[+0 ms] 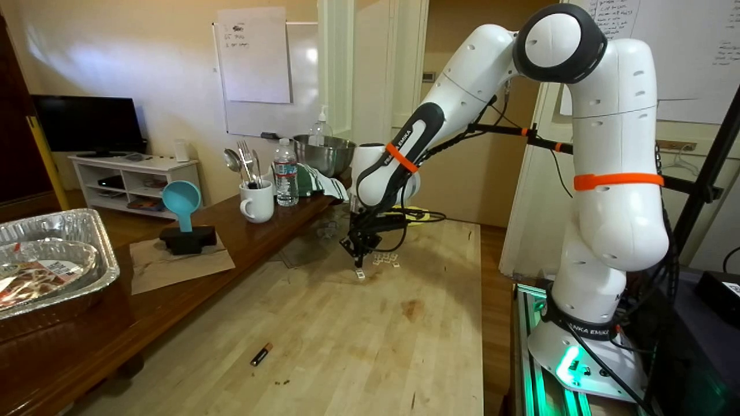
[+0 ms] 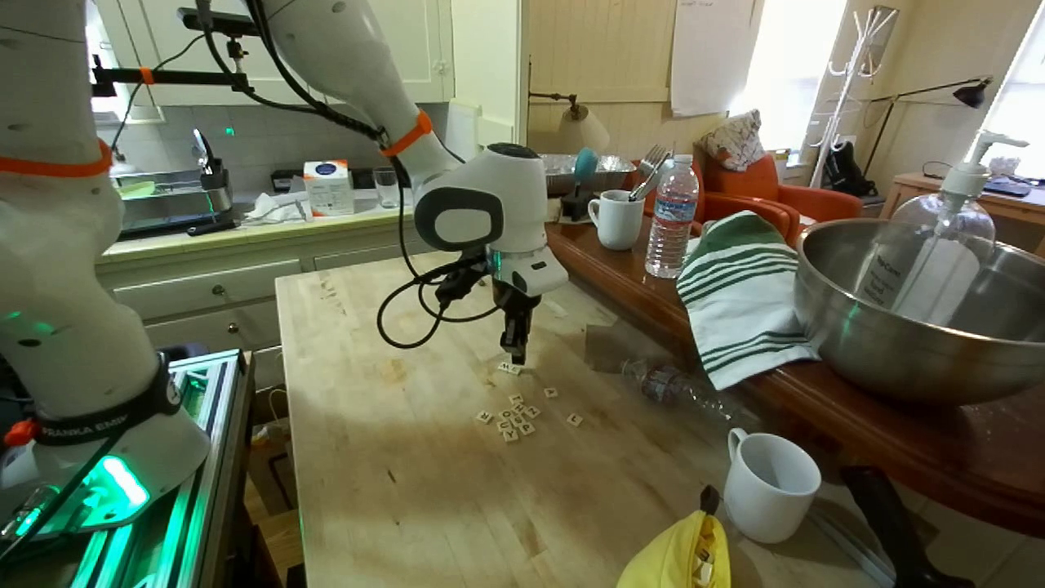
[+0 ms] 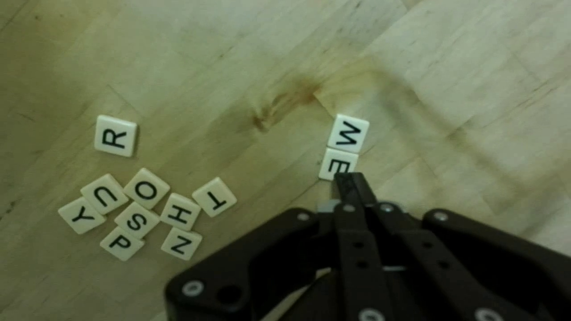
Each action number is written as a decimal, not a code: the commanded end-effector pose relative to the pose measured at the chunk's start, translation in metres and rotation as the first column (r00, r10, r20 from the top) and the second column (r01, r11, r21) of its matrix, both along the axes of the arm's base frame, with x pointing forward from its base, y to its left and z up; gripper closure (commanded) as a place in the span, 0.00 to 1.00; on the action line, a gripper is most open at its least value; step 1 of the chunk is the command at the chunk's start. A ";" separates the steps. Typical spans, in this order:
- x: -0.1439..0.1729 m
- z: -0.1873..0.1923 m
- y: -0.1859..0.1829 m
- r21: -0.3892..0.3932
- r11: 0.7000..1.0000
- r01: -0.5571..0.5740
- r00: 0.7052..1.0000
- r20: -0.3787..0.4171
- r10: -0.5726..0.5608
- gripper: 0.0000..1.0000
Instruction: Move the letter tiles to the left
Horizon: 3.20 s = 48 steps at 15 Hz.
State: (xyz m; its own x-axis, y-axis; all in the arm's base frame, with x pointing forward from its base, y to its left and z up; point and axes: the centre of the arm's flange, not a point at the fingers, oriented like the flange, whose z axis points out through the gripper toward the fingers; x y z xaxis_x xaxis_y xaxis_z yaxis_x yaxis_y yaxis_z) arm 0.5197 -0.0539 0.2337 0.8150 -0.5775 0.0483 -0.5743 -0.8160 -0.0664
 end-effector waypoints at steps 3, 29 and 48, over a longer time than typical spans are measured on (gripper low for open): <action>0.001 0.034 -0.007 -0.006 1.000 -0.004 1.000 0.027 0.004 1.00; 0.027 -0.025 -0.061 -0.047 0.996 -0.071 0.997 0.013 0.072 1.00; -0.001 -0.024 -0.019 -0.055 0.803 -0.594 0.802 0.040 0.596 1.00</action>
